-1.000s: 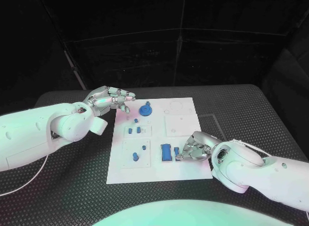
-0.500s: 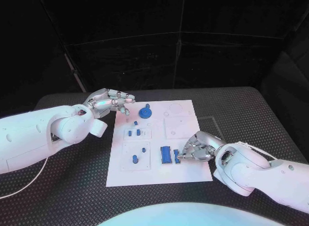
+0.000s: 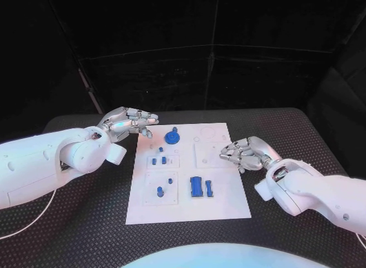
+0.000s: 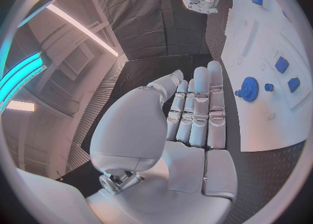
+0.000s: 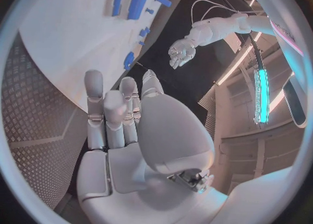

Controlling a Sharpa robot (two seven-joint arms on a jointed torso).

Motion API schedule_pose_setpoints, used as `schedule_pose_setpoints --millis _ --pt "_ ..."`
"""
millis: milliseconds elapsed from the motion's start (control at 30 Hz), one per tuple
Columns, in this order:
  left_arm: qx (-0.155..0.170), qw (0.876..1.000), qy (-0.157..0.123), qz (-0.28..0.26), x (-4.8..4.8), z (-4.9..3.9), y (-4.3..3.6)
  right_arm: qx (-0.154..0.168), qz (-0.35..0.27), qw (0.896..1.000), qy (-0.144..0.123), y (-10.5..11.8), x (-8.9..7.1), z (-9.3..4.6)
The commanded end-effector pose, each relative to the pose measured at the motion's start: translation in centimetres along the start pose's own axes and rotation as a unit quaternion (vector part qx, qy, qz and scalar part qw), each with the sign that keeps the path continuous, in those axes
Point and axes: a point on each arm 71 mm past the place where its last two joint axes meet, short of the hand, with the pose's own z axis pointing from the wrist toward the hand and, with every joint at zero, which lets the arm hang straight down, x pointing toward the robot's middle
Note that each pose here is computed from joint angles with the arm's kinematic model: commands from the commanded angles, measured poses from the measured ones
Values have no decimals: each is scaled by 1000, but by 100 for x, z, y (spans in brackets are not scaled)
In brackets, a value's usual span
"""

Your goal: Assemble the parts on the task board

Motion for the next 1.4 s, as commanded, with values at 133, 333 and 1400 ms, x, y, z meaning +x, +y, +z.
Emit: schedule_pose_setpoints --millis 133,333,1400 --pt "54 997 -46 -9 -91 44 -71 -34 138 989 -36 20 -190 261" --pt "73 993 -89 -16 -221 125 -70 -49 181 981 -42 16 -300 596" --pt "79 976 -202 0 265 108 121 -44 253 959 -120 540 -22 735"
